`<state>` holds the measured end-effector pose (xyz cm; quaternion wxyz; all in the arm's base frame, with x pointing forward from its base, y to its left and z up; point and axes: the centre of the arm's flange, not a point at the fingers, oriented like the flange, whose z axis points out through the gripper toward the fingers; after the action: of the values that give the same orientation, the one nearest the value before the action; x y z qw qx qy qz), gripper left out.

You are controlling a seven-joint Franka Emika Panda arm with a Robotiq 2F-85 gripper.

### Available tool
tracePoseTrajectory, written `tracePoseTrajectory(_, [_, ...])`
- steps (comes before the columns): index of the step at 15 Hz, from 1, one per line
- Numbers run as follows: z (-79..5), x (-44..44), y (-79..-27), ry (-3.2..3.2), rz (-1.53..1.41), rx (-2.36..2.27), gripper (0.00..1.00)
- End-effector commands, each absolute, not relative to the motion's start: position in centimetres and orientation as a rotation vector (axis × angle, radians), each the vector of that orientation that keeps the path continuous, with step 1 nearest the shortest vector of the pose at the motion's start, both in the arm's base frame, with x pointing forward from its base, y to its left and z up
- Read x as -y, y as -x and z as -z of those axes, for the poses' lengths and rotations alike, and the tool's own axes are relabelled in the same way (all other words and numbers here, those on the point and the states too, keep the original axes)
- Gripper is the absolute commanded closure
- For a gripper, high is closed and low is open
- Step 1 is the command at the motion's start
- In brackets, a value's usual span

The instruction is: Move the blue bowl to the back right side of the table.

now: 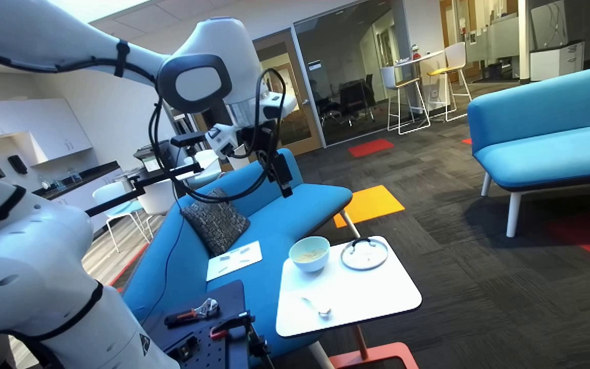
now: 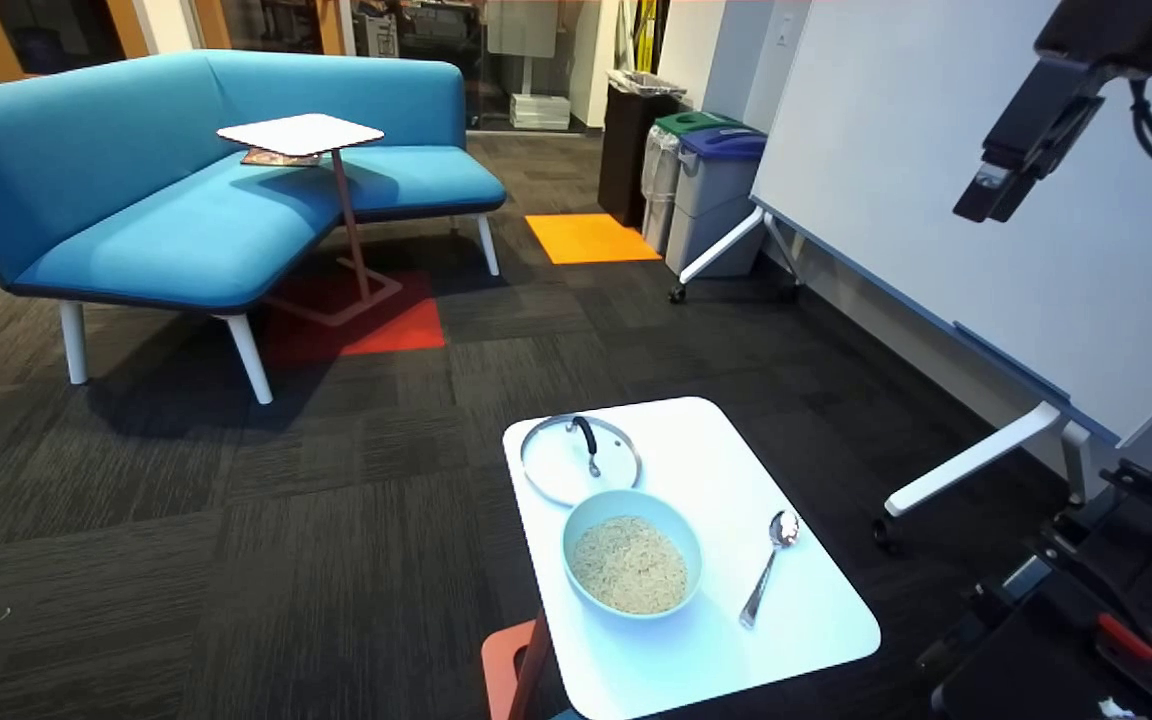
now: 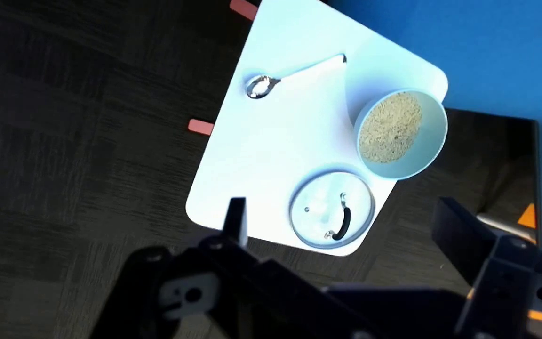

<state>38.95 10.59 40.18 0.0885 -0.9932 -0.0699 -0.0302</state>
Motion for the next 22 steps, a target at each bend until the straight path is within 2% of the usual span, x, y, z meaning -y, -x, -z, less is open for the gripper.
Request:
tracePoseTrajectory(1, [-36.0,-12.3,-42.3,2.953,0.157,0.045,0.0])
tracePoseTrajectory(6, [-30.3,-14.6,-44.3,3.003,0.183,-0.077,0.0])
tracePoseTrajectory(22, [-16.3,-24.0,-50.7,3.024,-0.079,-0.049,0.0])
